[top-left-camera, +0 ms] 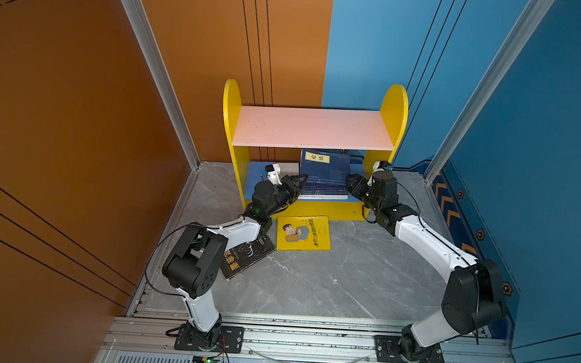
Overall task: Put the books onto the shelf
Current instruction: 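Lower the held dark blue book onto the stack with both grippers, then press the dark blue book flat on the stack with both grippers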
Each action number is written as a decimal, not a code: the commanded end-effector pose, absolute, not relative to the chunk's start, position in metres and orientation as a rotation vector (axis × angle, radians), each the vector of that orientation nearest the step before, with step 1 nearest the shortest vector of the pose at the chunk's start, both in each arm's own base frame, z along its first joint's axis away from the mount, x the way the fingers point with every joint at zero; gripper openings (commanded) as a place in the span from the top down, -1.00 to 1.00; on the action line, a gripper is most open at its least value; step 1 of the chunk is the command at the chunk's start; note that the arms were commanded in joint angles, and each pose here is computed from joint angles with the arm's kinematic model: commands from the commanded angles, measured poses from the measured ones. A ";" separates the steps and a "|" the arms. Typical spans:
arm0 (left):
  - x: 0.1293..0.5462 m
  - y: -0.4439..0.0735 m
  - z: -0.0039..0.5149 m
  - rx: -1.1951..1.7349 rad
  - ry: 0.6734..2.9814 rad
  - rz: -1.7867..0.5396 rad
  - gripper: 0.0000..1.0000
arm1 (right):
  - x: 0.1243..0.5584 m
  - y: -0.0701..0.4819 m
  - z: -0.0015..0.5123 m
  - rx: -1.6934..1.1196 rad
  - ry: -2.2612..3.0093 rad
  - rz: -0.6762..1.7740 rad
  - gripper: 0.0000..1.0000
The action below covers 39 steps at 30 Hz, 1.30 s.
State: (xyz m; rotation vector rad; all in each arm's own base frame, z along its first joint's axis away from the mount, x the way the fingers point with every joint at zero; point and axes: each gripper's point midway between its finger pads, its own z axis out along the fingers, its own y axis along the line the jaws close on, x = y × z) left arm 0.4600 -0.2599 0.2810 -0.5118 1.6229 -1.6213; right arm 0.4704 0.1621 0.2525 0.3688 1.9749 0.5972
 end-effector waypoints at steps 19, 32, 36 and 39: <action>0.463 -0.250 0.290 -0.469 1.655 -1.522 1.00 | 0.492 0.183 0.263 0.272 1.990 0.573 -0.60; 0.472 -0.255 0.285 -0.492 1.654 -1.509 1.00 | 0.496 0.186 0.253 0.283 2.017 0.563 -0.60; 0.473 -0.259 0.285 -0.487 1.652 -1.507 1.00 | 0.497 0.187 0.251 0.283 2.020 0.562 -0.60; 0.473 -0.260 0.282 -0.494 1.655 -1.500 1.00 | 0.498 0.187 0.249 0.285 2.023 0.562 -0.60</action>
